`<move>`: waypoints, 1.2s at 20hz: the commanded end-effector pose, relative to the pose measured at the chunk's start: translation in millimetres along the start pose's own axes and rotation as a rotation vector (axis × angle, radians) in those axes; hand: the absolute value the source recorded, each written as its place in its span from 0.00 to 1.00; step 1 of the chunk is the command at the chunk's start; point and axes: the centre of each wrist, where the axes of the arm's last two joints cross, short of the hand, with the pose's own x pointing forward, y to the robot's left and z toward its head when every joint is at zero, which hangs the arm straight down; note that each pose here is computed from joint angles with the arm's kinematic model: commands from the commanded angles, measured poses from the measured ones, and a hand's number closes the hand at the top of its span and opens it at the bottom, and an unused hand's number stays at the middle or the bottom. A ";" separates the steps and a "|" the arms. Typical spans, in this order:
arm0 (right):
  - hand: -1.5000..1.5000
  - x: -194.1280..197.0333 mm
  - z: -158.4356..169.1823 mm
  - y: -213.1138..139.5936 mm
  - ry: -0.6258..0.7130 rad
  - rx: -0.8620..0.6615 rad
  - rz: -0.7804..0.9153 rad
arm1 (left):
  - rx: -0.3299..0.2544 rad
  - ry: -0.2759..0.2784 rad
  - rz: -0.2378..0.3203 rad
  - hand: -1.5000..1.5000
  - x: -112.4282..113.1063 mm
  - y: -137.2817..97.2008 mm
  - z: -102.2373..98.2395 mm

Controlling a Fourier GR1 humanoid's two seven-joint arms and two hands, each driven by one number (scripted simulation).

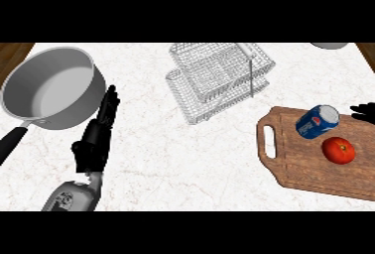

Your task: Pick the tomato from the cutting board and place it in the tiered basket

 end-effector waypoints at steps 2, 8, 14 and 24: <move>0.00 13.8 -10.9 1.3 -0.069 0.062 -0.049 | 0.002 0.004 0.014 0.50 1.2 21.1 -7.5; 0.00 17.1 -22.7 11.9 -0.056 0.096 -0.057 | -0.003 -0.006 -0.004 0.50 14.7 -9.2 -8.0; 0.00 23.8 -38.7 28.0 -0.056 0.091 -0.055 | 0.000 -0.004 0.010 0.50 -18.4 3.6 12.5; 0.00 -1.1 -28.9 27.0 -0.042 0.108 -0.073 | 0.002 0.008 -0.005 0.50 6.7 20.4 -11.1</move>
